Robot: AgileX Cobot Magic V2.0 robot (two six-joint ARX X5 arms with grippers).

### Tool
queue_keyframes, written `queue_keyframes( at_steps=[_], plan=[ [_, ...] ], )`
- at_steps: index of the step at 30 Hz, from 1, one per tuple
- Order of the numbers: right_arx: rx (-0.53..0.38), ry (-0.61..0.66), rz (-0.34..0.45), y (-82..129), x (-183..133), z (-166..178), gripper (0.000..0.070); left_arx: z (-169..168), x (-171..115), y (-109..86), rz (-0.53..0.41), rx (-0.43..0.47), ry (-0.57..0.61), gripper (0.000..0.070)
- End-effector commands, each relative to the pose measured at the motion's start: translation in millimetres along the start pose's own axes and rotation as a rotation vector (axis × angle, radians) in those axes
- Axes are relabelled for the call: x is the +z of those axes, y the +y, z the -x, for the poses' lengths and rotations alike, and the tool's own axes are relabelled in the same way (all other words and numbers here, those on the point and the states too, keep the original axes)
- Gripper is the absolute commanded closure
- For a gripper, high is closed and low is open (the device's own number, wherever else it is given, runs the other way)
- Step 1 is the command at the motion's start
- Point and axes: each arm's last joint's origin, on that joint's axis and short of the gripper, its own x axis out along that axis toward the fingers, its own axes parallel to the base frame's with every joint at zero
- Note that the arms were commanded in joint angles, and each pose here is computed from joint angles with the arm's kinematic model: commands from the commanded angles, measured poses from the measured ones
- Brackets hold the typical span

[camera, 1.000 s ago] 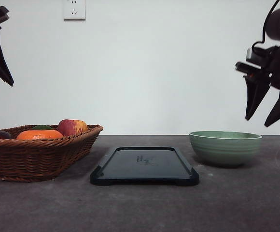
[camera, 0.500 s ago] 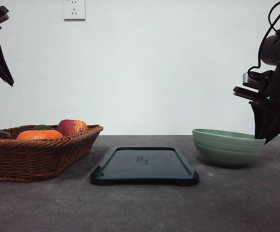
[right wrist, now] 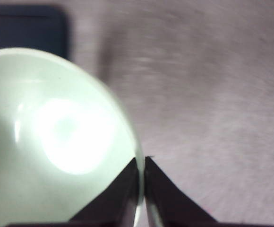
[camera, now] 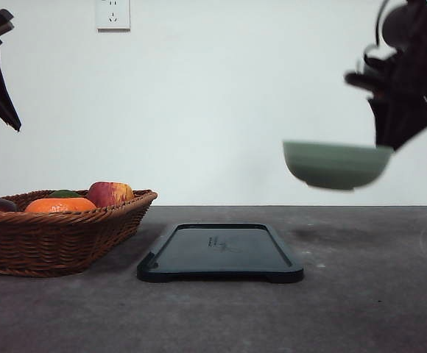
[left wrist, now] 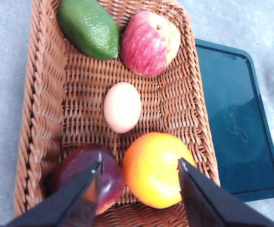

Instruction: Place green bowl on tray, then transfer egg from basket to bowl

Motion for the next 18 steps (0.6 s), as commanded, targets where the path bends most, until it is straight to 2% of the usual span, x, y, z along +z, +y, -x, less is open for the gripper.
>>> queue_keyframes(
  at_steps=[1,6,11,18],
  plan=[
    [0.015,-0.004,0.055,13.7,6.7,3.3,0.07,1.9,6.7,-2.8,-0.025,-0.012,-0.022,0.039],
    [0.053,-0.048,0.162,55.3,11.7,13.9,0.07,1.9,6.9,-2.9,-0.026,-0.012,-0.023,0.039],
    [0.067,-0.049,0.25,90.7,13.2,6.4,0.07,1.9,7.1,-3.0,-0.026,-0.013,-0.025,0.039],
    [0.066,0.006,0.315,118.1,11.4,-26.3,0.07,1.9,7.1,-2.9,-0.026,-0.013,-0.025,0.0391]
  ],
)
